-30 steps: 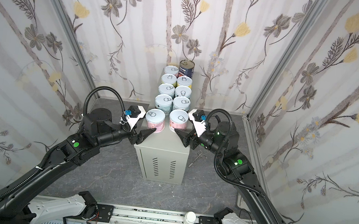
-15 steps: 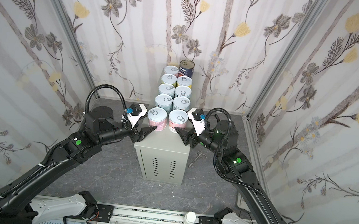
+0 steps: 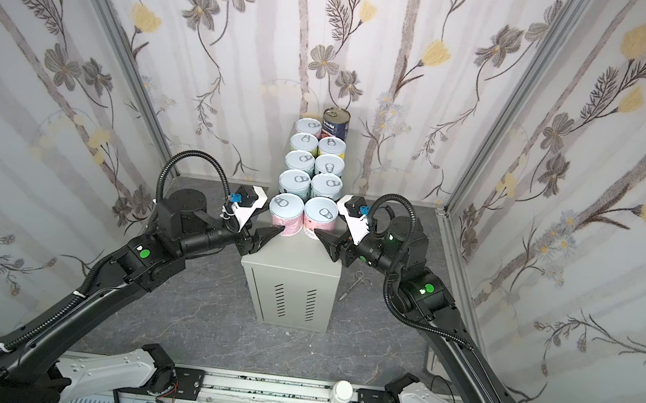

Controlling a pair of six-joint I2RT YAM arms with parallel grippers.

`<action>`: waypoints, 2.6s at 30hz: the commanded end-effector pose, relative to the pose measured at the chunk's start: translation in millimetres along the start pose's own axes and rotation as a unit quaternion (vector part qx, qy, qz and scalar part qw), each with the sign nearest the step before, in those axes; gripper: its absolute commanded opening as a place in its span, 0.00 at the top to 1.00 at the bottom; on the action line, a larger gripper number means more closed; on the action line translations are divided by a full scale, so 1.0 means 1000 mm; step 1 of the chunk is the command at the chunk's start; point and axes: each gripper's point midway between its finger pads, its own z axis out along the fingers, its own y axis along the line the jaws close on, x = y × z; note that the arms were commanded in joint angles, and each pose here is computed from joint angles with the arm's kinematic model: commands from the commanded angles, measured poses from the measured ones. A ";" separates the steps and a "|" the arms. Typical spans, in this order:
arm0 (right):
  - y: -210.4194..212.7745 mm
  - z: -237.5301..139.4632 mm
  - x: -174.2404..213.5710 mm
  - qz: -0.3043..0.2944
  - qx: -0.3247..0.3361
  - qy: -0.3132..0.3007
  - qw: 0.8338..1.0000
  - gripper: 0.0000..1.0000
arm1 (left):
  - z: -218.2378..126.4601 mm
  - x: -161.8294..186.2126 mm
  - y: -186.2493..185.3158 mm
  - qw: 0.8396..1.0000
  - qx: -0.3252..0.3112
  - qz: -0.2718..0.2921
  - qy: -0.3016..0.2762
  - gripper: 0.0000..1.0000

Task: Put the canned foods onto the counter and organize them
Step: 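Push the two front pink cans together with both grippers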

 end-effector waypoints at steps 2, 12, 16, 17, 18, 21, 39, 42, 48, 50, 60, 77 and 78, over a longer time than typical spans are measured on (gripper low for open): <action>-0.001 0.001 -0.004 -0.014 0.003 -0.011 1.000 0.27 | 0.000 -0.012 0.001 1.000 0.001 0.007 -0.023 0.38; -0.004 0.003 -0.002 -0.010 0.009 -0.011 1.000 0.28 | 0.008 -0.010 0.002 1.000 0.002 0.011 -0.016 0.38; -0.004 0.004 -0.001 -0.008 0.008 -0.010 1.000 0.29 | 0.008 -0.010 0.003 1.000 0.001 0.013 -0.013 0.38; -0.004 0.004 0.000 -0.007 0.008 -0.009 1.000 0.29 | 0.007 -0.010 0.003 1.000 0.000 0.012 -0.014 0.38; -0.004 0.004 0.000 -0.008 0.008 -0.010 1.000 0.29 | 0.006 -0.011 0.004 1.000 -0.002 0.012 -0.015 0.38; -0.005 0.006 0.002 -0.008 0.008 -0.009 1.000 0.30 | 0.005 -0.010 0.004 1.000 -0.005 0.010 -0.015 0.38; -0.005 0.007 0.005 -0.004 0.009 -0.002 1.000 0.30 | 0.006 -0.010 0.004 1.000 -0.005 0.009 -0.017 0.38; -0.006 0.007 0.006 -0.005 0.012 -0.001 1.000 0.29 | 0.008 -0.010 0.002 1.000 0.003 0.009 -0.017 0.39; -0.007 0.008 0.011 -0.003 0.013 0.005 1.000 0.29 | 0.010 -0.009 0.002 1.000 0.004 0.009 -0.014 0.40; -0.007 0.009 0.012 -0.003 0.014 0.006 1.000 0.29 | 0.010 -0.008 0.002 1.000 0.004 0.009 -0.014 0.40; -0.007 0.008 0.012 -0.004 0.013 0.006 1.000 0.29 | 0.009 -0.009 0.003 1.000 0.004 0.009 -0.016 0.40; -0.007 0.011 0.012 -0.003 0.011 0.009 1.000 0.26 | 0.008 -0.011 0.001 1.000 0.006 0.008 -0.021 0.40; -0.007 0.011 0.013 -0.003 0.011 0.011 1.000 0.26 | 0.008 -0.011 0.001 1.000 0.007 0.008 -0.020 0.40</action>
